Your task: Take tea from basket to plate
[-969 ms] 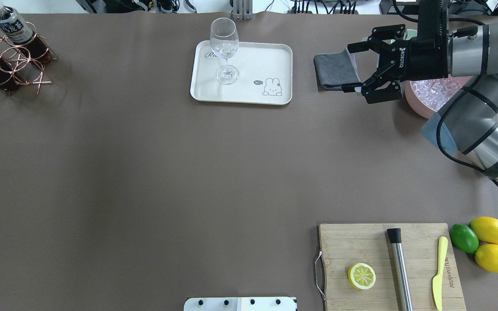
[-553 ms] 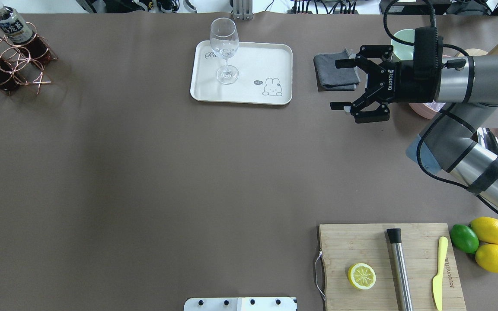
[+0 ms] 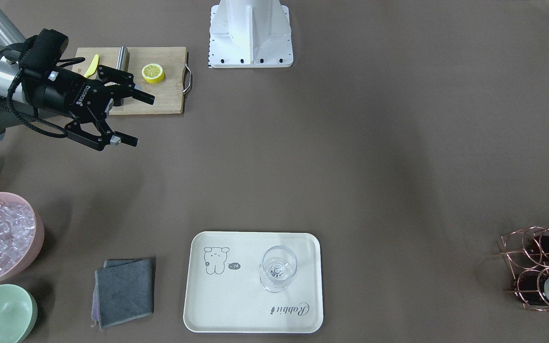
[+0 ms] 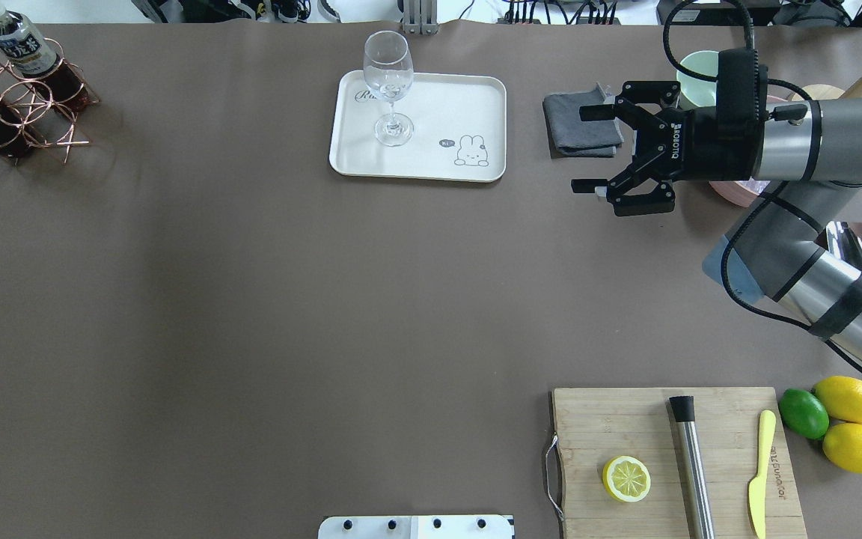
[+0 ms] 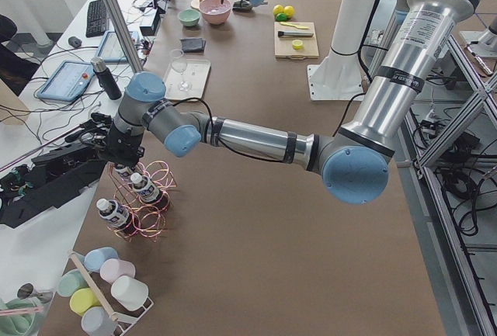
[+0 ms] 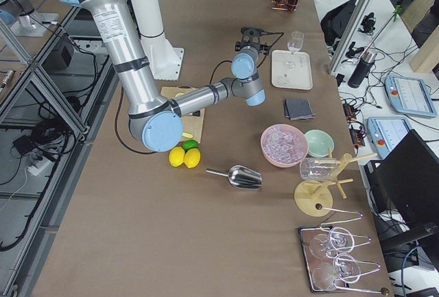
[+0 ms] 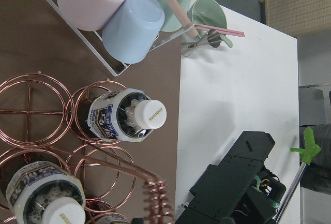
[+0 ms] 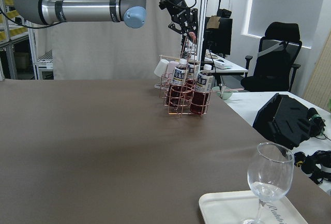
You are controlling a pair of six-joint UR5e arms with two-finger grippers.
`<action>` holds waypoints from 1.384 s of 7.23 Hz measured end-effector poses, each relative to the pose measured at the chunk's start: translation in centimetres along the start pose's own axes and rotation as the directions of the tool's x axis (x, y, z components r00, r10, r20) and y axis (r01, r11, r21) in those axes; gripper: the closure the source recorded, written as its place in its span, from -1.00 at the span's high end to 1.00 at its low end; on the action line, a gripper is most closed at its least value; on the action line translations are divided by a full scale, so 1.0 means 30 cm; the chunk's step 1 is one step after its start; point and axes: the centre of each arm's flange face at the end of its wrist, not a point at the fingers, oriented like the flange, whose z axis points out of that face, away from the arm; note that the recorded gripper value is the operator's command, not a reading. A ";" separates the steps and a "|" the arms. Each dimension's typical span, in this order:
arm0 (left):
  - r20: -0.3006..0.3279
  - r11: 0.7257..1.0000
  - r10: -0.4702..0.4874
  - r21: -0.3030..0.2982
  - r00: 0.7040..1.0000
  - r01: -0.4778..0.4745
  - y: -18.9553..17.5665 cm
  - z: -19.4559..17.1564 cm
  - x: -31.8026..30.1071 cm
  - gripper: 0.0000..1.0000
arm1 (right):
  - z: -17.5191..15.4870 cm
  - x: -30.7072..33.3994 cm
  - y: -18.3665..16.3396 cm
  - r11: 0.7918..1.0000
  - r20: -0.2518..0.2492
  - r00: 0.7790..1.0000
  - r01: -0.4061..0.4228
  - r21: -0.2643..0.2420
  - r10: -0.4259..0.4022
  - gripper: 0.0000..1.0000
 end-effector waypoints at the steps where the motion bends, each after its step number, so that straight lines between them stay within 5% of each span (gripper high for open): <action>1: -0.009 0.999 -0.032 -0.012 0.999 0.031 0.038 -0.053 0.005 -1.00 | -0.003 0.001 -0.005 1.000 -0.002 1.000 0.010 0.007 -0.010 0.99; 4: 0.048 0.973 -0.229 -0.009 0.972 0.229 0.284 -0.400 -0.020 -1.00 | -0.006 0.002 -0.006 1.000 -0.004 1.000 0.019 0.012 -0.019 0.99; 7: 0.147 0.909 -0.417 0.049 0.897 0.415 0.631 -0.810 -0.224 -1.00 | -0.008 0.002 -0.001 1.000 -0.004 1.000 0.019 0.010 -0.019 0.99; 8: 0.193 0.896 -0.442 0.060 0.876 0.439 0.774 -0.873 -0.289 -1.00 | -0.006 0.002 -0.002 1.000 -0.003 1.000 0.019 0.011 -0.019 0.99; 10: 0.218 0.907 -0.415 0.021 0.883 0.421 1.116 -0.953 -0.408 -1.00 | -0.007 0.002 0.003 1.000 -0.004 1.000 0.019 0.009 -0.019 0.99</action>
